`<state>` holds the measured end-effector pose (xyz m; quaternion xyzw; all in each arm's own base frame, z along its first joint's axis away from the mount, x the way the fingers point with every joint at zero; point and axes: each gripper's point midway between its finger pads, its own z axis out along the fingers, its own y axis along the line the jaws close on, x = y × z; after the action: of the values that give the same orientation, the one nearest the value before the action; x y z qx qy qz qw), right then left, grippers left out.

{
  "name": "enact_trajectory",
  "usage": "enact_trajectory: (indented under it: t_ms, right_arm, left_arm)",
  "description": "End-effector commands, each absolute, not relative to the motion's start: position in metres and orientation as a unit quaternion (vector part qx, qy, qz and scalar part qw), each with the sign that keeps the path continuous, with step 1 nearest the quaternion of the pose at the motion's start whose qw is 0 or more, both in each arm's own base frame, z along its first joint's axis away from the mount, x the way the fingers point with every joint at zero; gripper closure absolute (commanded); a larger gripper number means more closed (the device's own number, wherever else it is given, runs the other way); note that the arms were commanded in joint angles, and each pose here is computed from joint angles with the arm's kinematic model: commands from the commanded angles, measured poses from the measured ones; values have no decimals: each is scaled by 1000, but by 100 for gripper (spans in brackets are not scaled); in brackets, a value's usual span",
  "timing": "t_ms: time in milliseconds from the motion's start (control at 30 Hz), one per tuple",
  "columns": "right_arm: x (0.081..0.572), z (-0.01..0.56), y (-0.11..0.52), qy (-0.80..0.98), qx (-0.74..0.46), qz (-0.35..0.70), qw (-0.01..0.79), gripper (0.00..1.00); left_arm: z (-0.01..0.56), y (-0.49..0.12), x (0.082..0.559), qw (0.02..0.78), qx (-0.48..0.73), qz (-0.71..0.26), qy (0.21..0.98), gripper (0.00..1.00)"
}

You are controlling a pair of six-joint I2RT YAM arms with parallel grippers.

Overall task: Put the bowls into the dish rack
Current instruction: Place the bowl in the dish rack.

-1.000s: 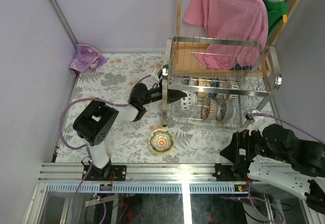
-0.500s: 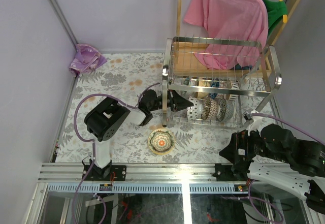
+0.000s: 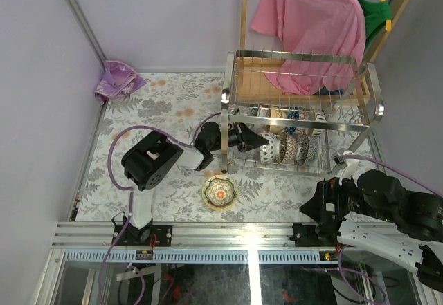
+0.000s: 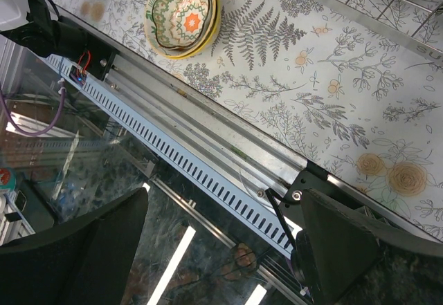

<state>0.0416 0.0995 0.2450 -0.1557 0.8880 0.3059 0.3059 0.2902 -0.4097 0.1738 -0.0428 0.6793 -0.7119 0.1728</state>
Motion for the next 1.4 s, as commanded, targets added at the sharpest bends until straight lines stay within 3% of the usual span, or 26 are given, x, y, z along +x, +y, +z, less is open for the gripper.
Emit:
enact_trajectory:
  t_ms: [0, 600, 700, 900, 1367]
  right_arm:
    - [31, 244, 99, 883, -182, 318, 293, 1]
    - [31, 249, 97, 881, -185, 319, 298, 0]
    - [31, 249, 97, 881, -186, 318, 296, 1]
    - [32, 250, 99, 881, -186, 318, 297, 0]
    - [32, 249, 102, 881, -184, 322, 294, 1]
  left_arm:
    - [185, -417, 290, 203, -15, -712, 672, 100]
    - [139, -416, 302, 224, 27, -558, 798, 100]
    - [140, -418, 301, 227, 37, -546, 805, 92]
    - [147, -415, 303, 237, 41, -533, 811, 63]
    - [171, -401, 288, 252, 53, -521, 814, 54]
